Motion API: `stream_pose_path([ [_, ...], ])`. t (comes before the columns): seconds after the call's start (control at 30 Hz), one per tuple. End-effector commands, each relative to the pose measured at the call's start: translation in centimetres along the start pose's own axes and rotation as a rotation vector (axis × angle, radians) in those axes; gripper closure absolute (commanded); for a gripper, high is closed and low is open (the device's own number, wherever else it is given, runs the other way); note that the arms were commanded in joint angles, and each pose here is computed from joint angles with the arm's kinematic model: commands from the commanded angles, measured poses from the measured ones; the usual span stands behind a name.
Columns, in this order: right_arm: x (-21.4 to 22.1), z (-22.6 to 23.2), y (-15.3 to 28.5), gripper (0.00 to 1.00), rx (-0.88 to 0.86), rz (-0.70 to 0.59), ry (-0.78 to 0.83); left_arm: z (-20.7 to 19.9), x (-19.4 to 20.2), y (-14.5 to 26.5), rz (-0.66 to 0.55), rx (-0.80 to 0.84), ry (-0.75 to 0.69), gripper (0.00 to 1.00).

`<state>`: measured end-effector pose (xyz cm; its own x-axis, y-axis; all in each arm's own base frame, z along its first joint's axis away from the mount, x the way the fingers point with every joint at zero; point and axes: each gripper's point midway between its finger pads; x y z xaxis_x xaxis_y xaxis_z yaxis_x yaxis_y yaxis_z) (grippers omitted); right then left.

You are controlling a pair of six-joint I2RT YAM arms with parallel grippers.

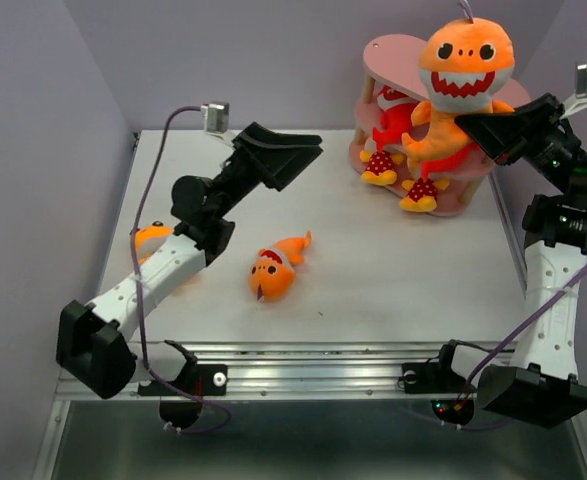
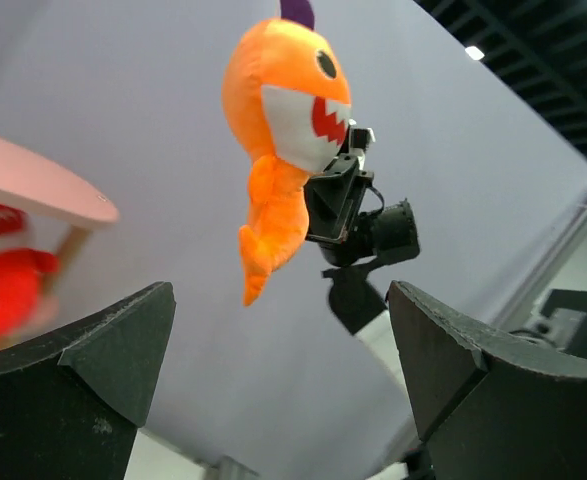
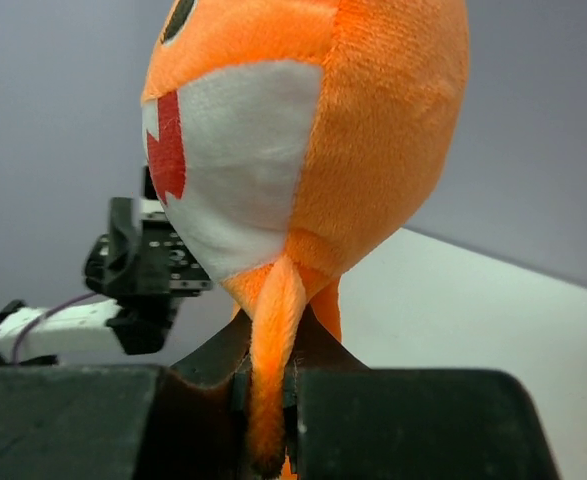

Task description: Place and organize the stuffed toys onto the shelf

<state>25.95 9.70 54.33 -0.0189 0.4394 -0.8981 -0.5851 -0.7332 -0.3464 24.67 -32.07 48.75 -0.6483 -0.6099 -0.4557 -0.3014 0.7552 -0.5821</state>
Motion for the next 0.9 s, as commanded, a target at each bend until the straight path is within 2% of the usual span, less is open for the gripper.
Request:
stream_pose_path([
  [0.0, -0.8, -4.9, -0.2, 0.99, 0.202, 0.003, 0.093, -1.4, -1.1, 2.6, 0.069, -0.077, -0.234, 0.01],
  [0.03, -1.1, -6.4, -0.4, 0.99, 0.239, 0.008, 0.087, -2.2, -1.8, 3.3, 0.072, -0.086, -0.358, 0.01],
  [0.07, -1.6, -8.3, -0.3, 0.99, 0.314, -0.004, 0.122, -1.9, -1.7, 4.0, 0.099, -0.114, -0.4, 0.01],
  [0.1, -1.1, -9.7, -0.1, 0.99, 0.363, 0.012, 0.085, -0.7, -1.2, 4.9, 0.137, -0.179, -0.41, 0.01],
  [0.13, -1.4, -11.4, -0.2, 0.99, 0.406, 0.002, 0.08, -1.1, -1.5, 5.9, 0.149, -0.186, -0.508, 0.01],
  [0.27, -1.6, -15.9, 0.7, 0.99, 0.555, 0.006, 0.045, 1.0, -0.7, 9.7, 0.22, -0.334, -0.615, 0.01],
  [0.37, -2.7, -18.7, 1.6, 0.99, 0.649, -0.037, 0.018, 1.6, -0.2, 11.9, 0.241, -0.389, -0.665, 0.01],
  [0.53, -2.3, -22.7, 2.4, 0.99, 0.698, -0.046, -0.079, 1.3, 0.3, 14.0, 0.227, -0.417, -0.696, 0.01],
  [0.87, -0.4, -27.7, 4.3, 0.99, 0.713, -0.022, -0.253, 1.1, 0.3, 15.1, 0.196, -0.445, -0.697, 0.01],
])
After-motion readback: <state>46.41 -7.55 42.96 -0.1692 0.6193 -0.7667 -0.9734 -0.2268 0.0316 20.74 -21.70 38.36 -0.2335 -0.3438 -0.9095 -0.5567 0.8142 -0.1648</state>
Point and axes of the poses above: each gripper's point midway between its finger pads, its own y axis back along the fingers, its own z axis along the line the jaws close on, x = y × z, and after that the axes turned 8 degrees about y, right-handed
